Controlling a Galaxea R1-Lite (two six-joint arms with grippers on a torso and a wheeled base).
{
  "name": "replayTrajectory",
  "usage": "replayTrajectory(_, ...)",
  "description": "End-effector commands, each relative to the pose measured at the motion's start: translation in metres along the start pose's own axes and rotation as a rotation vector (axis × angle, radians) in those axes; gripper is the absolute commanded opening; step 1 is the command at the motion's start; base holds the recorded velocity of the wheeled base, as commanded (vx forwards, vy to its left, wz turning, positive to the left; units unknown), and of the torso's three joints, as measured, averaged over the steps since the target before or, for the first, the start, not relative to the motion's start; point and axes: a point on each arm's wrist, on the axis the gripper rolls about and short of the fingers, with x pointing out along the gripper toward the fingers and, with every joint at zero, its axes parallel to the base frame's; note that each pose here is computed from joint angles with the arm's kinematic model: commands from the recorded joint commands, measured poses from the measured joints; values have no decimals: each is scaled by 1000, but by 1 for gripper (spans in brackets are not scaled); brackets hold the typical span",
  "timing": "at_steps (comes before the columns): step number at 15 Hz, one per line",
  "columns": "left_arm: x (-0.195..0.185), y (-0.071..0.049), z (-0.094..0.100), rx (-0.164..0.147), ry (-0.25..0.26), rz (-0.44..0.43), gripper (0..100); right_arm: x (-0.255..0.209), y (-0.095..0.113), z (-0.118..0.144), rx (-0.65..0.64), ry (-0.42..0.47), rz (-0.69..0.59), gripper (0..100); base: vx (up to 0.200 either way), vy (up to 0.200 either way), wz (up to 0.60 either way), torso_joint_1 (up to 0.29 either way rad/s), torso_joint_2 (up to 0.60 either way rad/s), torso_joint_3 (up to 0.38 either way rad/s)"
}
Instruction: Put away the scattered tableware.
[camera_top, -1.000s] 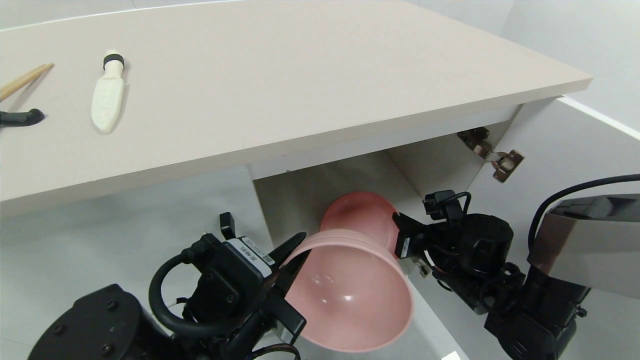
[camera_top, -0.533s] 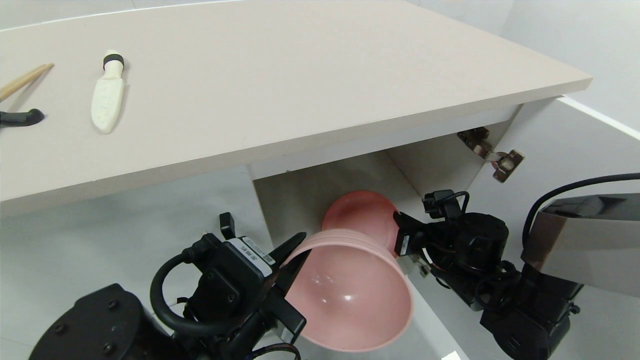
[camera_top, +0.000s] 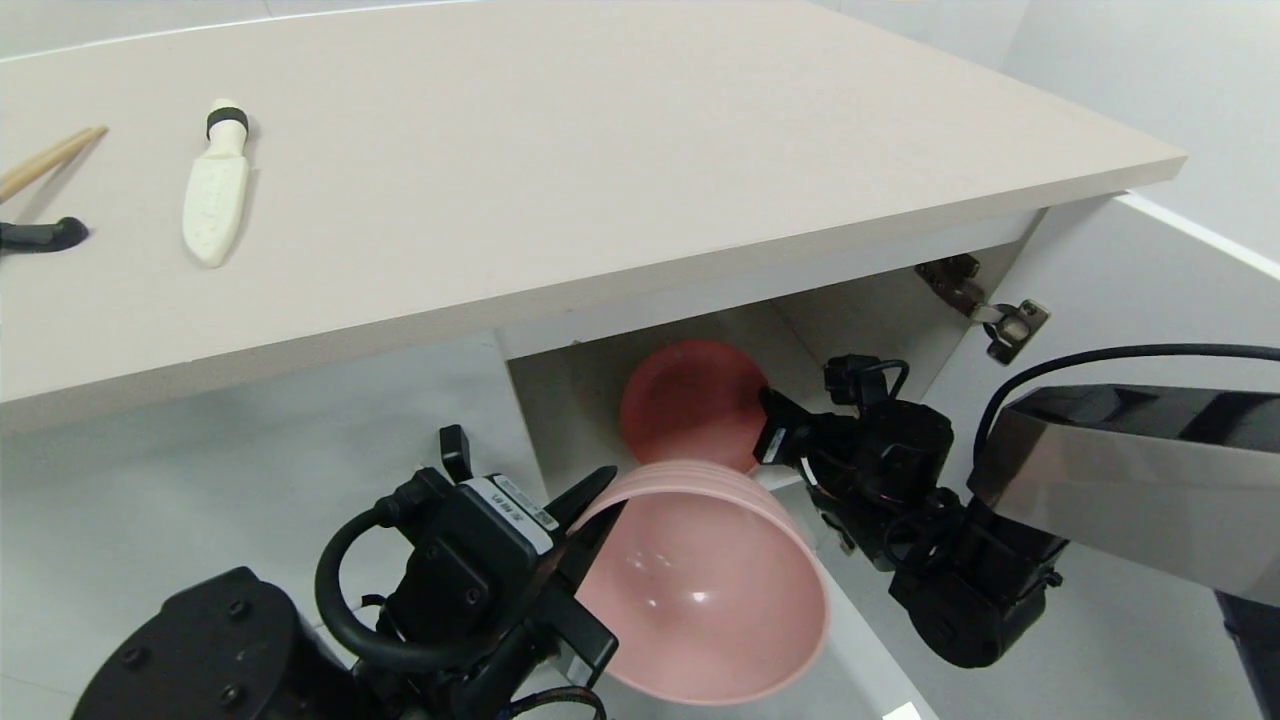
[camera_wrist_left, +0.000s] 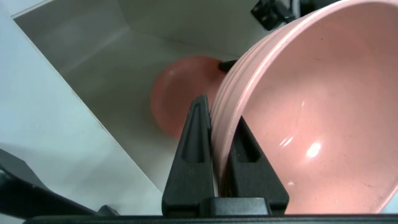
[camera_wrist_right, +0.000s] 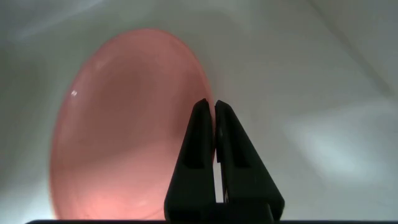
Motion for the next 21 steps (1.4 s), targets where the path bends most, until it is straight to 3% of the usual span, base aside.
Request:
replayTrajectory(1, 0, 0, 0, -1, -1, 0, 0, 5, -1, -10, 11, 14, -1, 0, 0, 0, 0, 0, 0, 0)
replayTrajectory(12, 2, -4, -3, 5, 11, -11, 0, 3, 3, -21, 47, 43, 7, 0, 0, 0, 0, 0, 0, 0)
replayTrajectory(13, 2, -5, -4, 6, 14, -14, 0, 4, 3, -23, 46, 46, 6, 100, 0, 0, 0, 0, 0, 0)
replayTrajectory(18, 2, -5, -3, 5, 11, -13, 0, 13, -6, -24, 46, 27, -15, 100, 0, 0, 0, 0, 0, 0)
replayTrajectory(20, 3, -5, -3, 6, 12, -13, 0, -4, 3, 5, 18, -33, -81, 100, 0, 0, 0, 0, 0, 0)
replayTrajectory(21, 4, -6, -6, 9, 20, -16, 0, -21, 10, 14, -23, -23, -78, 100, 0, 0, 0, 0, 0, 0)
